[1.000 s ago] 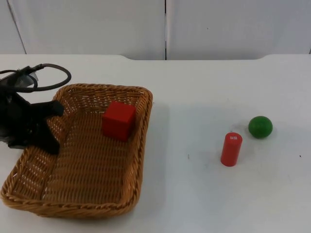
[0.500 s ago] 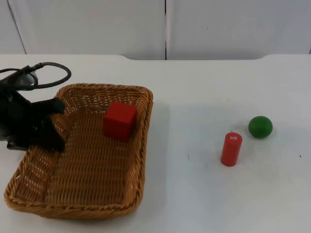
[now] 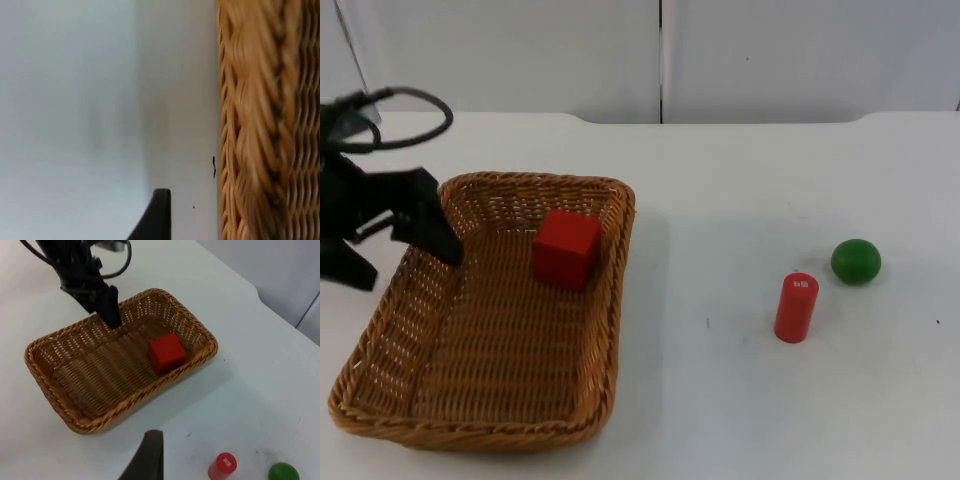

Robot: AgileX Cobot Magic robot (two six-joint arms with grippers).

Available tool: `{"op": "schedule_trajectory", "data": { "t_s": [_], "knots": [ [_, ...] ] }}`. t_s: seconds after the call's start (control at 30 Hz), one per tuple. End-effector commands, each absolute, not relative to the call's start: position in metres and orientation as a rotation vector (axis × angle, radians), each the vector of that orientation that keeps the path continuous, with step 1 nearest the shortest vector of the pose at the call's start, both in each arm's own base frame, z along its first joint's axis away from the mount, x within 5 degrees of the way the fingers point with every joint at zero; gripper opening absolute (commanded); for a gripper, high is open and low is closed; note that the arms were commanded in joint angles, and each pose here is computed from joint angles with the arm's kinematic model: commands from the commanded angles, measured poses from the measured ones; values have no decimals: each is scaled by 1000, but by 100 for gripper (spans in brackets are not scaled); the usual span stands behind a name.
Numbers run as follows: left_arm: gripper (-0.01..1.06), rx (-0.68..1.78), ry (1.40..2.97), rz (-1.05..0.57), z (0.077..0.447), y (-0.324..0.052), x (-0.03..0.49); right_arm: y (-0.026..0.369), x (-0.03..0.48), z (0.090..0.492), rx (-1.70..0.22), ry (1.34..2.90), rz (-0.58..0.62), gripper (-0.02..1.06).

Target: Pick up the basket with the left hand and place the object to the left of the red cylinder into the basket with the right hand.

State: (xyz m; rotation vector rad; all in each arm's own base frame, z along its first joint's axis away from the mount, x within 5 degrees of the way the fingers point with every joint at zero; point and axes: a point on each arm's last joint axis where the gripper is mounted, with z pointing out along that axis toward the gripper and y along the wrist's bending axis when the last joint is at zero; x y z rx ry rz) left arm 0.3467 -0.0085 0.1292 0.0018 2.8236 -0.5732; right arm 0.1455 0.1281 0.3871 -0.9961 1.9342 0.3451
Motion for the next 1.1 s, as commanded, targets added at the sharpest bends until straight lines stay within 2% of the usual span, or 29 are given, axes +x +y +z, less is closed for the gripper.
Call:
{"op": "schedule_trajectory", "data": {
  "t_s": [0.0, 0.23, 0.4, 0.73, 1.07],
  "knots": [
    [85, 15, 2797, -495, 148, -4, 345, 126, 144, 388, -988, 1932, 344, 85],
    [85, 49, 2766, -335, 193, 3, 331, 126, 145, 389, -976, 1931, 350, 85],
    [85, 70, 2722, -319, 214, 3, 323, 126, 145, 389, -974, 1927, 351, 85],
    [85, 97, 2558, -335, 281, -3, 290, 126, 144, 390, -969, 1918, 352, 85],
    [85, 121, 2414, -317, 326, -7, 258, 125, 144, 391, -967, 1914, 353, 85]
  ]
}}
